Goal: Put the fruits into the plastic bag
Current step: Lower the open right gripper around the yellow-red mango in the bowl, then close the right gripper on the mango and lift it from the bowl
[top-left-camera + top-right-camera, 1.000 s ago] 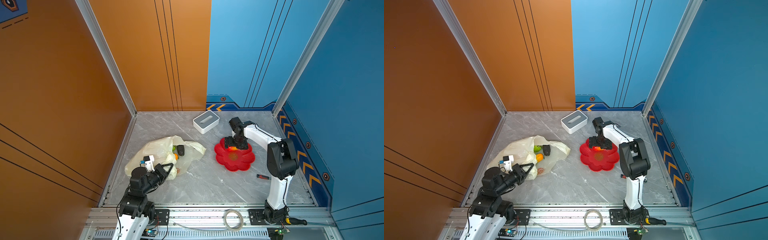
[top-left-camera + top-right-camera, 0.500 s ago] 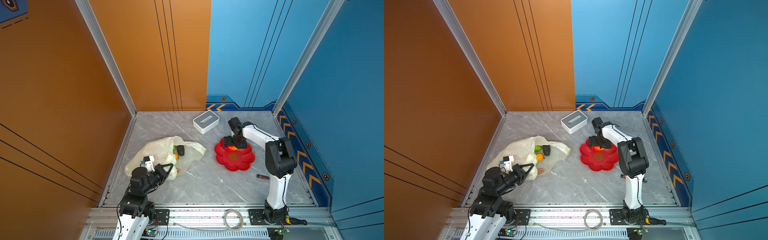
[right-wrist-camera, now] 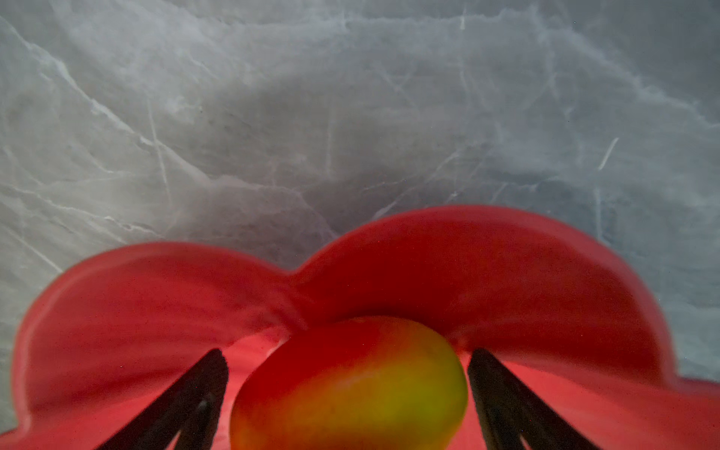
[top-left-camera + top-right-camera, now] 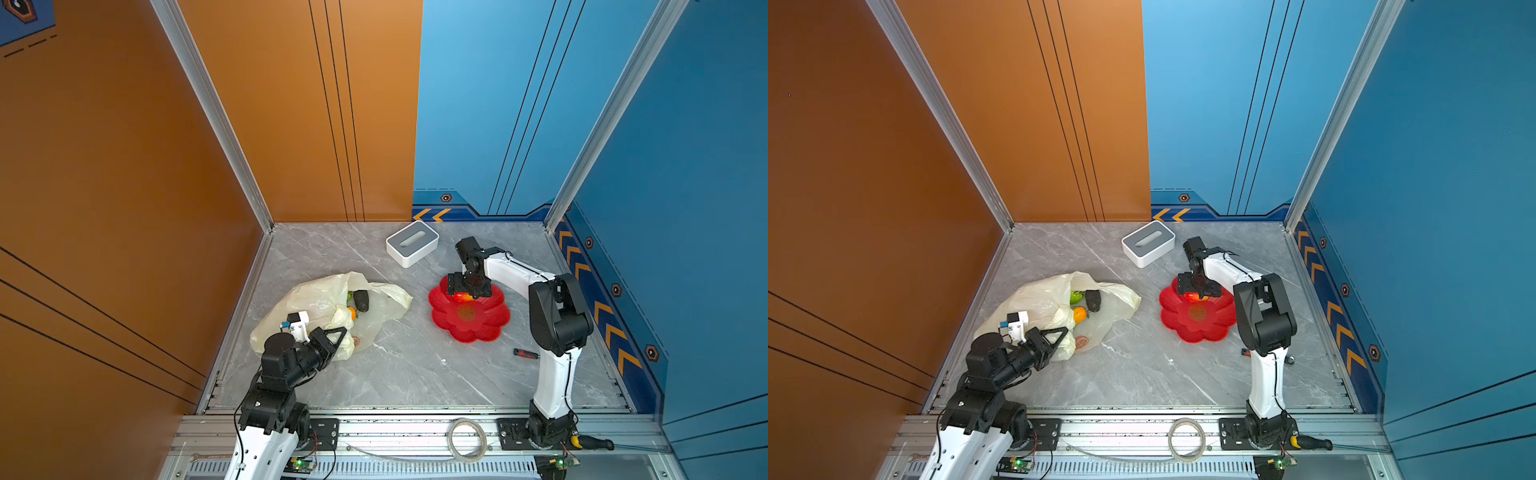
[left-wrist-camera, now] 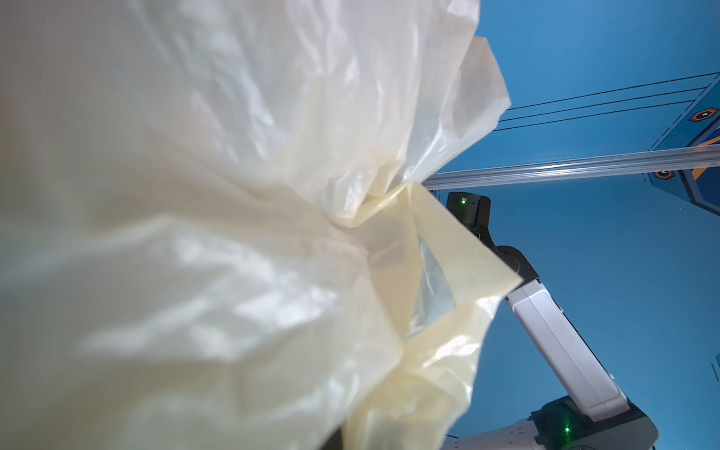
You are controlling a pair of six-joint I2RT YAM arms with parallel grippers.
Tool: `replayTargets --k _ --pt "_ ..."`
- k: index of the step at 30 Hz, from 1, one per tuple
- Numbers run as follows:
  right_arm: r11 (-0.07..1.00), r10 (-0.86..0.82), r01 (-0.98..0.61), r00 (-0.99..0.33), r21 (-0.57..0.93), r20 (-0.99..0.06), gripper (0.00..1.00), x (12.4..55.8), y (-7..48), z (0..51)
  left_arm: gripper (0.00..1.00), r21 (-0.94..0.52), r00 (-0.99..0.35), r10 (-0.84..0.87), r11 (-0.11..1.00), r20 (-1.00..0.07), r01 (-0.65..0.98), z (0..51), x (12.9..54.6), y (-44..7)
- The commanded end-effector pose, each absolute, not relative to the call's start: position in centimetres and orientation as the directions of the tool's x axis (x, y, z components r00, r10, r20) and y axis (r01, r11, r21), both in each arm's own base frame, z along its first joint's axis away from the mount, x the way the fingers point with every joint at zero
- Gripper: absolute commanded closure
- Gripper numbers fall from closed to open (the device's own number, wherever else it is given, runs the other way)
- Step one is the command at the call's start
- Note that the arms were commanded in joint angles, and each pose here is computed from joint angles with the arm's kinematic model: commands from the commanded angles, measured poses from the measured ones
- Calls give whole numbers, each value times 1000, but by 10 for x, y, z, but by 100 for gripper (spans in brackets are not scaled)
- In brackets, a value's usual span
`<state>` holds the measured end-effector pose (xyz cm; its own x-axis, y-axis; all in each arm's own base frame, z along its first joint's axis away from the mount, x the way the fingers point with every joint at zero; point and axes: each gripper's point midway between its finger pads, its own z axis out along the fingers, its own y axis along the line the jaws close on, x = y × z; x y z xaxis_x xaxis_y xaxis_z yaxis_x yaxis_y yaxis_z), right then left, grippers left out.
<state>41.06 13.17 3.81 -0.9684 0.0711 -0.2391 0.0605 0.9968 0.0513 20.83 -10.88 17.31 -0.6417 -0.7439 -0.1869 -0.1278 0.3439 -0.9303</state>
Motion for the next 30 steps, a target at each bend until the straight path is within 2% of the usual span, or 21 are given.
replayTargets --k 1,10,19,30 --pt "999 55 53 -971 13 -233 7 409 128 26 100 -930 -654 -731 351 -197 -112 174 208 -110" --pt "998 59 57 -971 15 -234 18 409 128 25 100 -930 -655 -729 350 -196 -112 174 208 -111" --pt "998 59 58 -969 14 -240 25 407 127 28 100 -931 -656 -729 349 -196 -109 175 208 -111" --pt "997 75 66 -957 42 -279 25 404 126 51 100 -932 -653 -732 345 -195 -109 175 206 -110"
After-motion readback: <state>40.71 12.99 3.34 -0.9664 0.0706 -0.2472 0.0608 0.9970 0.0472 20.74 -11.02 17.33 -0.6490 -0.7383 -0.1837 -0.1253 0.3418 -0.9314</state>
